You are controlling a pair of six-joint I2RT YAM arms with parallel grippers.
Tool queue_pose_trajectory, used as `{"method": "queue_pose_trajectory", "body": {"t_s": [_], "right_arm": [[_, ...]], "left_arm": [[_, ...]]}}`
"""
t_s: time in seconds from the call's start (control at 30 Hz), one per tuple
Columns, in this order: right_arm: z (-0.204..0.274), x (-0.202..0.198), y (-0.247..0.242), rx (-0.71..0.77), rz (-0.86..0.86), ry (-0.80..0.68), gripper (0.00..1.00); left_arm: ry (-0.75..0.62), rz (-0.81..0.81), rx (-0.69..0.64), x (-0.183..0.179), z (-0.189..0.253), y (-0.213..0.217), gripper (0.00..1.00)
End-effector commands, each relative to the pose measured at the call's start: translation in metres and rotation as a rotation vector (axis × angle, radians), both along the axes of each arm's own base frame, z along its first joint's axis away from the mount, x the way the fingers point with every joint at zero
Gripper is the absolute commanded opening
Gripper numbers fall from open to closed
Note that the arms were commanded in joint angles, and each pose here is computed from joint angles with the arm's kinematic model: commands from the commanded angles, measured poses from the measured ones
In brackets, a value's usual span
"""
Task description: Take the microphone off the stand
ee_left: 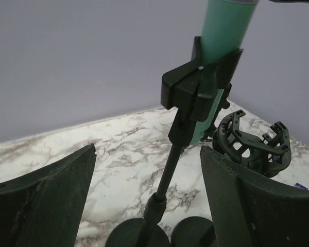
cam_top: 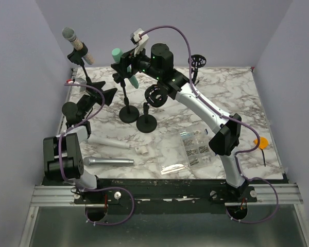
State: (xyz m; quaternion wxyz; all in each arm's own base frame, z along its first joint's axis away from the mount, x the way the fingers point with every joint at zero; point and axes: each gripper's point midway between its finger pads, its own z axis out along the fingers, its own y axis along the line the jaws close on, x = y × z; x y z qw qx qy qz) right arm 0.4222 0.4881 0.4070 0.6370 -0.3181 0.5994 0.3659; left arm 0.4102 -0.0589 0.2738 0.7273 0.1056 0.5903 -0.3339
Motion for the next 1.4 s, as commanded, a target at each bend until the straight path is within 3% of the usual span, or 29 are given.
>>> {"method": "queue_pose_trajectory", "body": {"t_s": [0.0,0.23,0.77,0.93,1.27,1.37], "right_arm": [[-0.002,0.002,0.005,0.001,0.003,0.006,0.81],[0.000,0.003,0.004,0.001,-0.005,0.002,0.81],[-0.016,0.012,0.015,-0.004,0.000,0.024,0.80],[-0.019,0.015,0.015,-0.016,-0.010,0.012,0.73],[-0.019,0.018,0.014,-0.029,-0.020,-0.018,0.48],[-0.019,0.019,0.014,-0.029,-0.027,-0.024,0.41]], "left_arm": [[-0.280,-0.157,0.136,-0.013,0.040,-0.023,0.79],[-0.297,-0.245,0.155,-0.006,0.041,-0.037,0.71],[-0.313,-0.285,0.158,-0.003,0.043,-0.053,0.64],[-0.312,-0.277,0.146,-0.002,0.042,-0.056,0.53],[-0.297,-0.284,0.144,0.000,0.037,-0.056,0.66],[-0.288,-0.265,0.139,0.001,0.033,-0.052,0.74]]}}
